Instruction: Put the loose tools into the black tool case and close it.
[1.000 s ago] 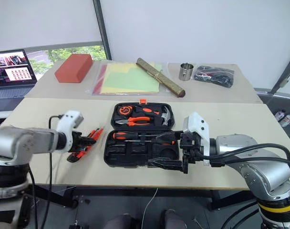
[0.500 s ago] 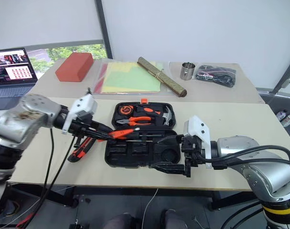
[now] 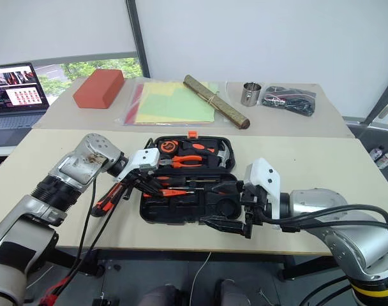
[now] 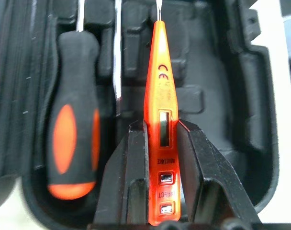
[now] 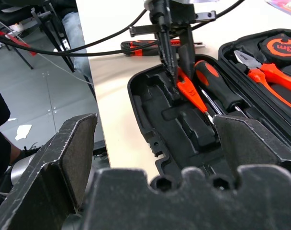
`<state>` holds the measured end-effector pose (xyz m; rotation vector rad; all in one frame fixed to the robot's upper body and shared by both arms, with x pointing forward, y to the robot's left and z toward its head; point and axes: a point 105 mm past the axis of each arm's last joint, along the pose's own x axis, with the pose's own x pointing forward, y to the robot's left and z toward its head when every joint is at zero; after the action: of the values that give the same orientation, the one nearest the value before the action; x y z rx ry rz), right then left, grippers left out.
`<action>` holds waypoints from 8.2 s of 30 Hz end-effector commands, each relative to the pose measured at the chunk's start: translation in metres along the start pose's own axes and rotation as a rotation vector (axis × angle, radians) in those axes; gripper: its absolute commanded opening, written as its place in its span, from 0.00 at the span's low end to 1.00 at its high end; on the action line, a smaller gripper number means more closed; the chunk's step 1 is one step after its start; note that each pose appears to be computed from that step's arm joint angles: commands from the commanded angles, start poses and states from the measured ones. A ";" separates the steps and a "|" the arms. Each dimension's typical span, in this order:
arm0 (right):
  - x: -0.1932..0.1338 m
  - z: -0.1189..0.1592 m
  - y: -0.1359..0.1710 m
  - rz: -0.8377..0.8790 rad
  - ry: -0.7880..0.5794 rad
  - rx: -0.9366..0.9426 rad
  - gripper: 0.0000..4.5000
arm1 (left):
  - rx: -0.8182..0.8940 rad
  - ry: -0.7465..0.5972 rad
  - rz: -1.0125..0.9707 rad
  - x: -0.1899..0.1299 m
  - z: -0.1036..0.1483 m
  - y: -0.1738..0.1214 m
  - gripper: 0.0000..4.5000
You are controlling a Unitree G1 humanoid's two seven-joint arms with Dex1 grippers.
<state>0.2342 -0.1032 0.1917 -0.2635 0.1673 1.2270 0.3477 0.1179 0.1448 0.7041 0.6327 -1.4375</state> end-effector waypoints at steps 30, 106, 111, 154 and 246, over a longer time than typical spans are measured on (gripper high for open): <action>-0.002 0.014 -0.003 -0.027 -0.066 -0.018 1.00 | 0.032 -0.516 0.165 -0.001 0.010 -0.005 0.02; 0.032 0.032 -0.007 0.165 -0.128 -0.129 1.00 | -0.665 0.093 0.669 -0.075 -0.134 -0.044 0.99; 0.029 0.030 -0.006 0.136 -0.128 -0.119 1.00 | -0.650 0.071 0.670 -0.072 -0.139 -0.037 0.65; -0.010 0.002 0.012 -0.074 -0.039 -0.001 1.00 | 0.144 -0.097 -0.118 0.004 0.008 -0.038 0.99; 0.013 -0.057 -0.033 -0.107 0.221 0.059 0.00 | 0.220 -0.402 -0.033 -0.022 0.036 -0.055 1.00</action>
<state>0.2674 -0.1196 0.1358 -0.3141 0.3894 1.0991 0.2930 0.1057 0.1777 0.5066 0.2049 -1.6267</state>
